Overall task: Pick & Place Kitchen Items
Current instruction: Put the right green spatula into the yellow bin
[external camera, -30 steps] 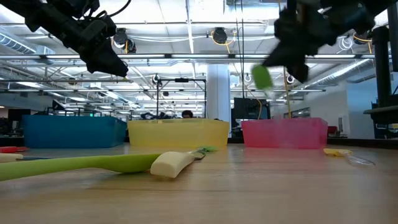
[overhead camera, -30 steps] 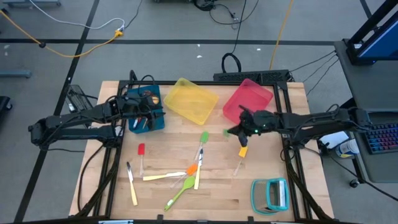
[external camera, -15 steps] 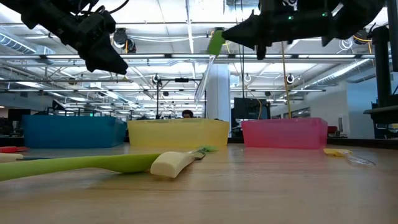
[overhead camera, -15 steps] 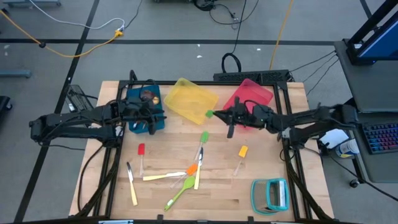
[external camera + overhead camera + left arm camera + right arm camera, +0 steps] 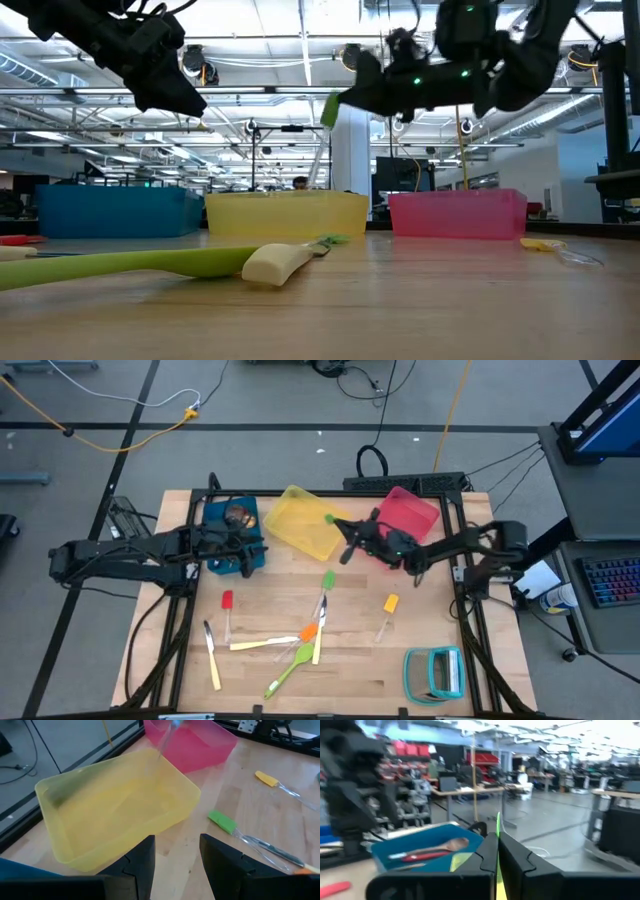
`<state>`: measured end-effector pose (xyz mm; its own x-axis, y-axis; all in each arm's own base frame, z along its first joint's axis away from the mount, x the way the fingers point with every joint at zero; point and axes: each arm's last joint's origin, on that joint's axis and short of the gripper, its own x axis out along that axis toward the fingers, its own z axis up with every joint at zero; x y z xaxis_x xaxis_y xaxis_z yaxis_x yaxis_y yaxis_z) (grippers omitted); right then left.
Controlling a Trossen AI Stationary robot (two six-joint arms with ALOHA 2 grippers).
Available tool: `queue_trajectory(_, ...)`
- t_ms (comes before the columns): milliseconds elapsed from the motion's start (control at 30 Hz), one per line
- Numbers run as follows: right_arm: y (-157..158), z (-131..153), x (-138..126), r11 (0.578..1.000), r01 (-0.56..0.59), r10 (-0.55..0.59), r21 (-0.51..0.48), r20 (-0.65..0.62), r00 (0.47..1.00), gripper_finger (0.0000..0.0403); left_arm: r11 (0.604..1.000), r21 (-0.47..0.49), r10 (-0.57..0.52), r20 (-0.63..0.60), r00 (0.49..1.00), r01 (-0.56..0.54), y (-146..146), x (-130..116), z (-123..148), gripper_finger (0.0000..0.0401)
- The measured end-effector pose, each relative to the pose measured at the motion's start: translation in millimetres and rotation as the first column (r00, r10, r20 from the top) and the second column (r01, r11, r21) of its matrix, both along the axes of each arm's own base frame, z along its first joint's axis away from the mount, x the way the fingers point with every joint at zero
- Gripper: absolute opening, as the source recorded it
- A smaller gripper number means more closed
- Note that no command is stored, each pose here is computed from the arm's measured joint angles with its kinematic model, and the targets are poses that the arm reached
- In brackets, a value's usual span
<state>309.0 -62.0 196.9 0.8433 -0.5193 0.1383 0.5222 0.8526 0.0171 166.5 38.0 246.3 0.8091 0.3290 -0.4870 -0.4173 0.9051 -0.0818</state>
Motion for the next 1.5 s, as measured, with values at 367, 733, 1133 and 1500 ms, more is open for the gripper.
queue_trajectory(367, -34, -23, 67, 0.998, 0.068, -0.068, 0.011, -0.01, 0.998, 0.0, 1.0, 0.01, 0.013, -0.004, 1.0, -0.013, 0, 0, 0, 0.0159)
queue_trajectory(733, -67, -55, 107, 0.978, 0.124, -0.1, 0.166, -0.148, 0.984, 0.0005, 1.0, 0.007, 0.011, -0.031, 0.999, -0.011, 0, -1, -2, 0.0159)
queue_trajectory(1133, -66, -74, 104, 0.961, 0.159, -0.088, 0.228, -0.292, 0.952, 0.0008, 1.0, 0.019, -0.002, -0.042, 0.999, 0.003, -1, -1, -3, 0.0159)
queue_trajectory(1500, -64, -81, 100, 0.928, 0.197, -0.074, 0.316, -0.361, 0.93, 0.0012, 1.0, 0.025, -0.006, -0.044, 0.999, 0.007, -1, -1, -3, 0.0159)
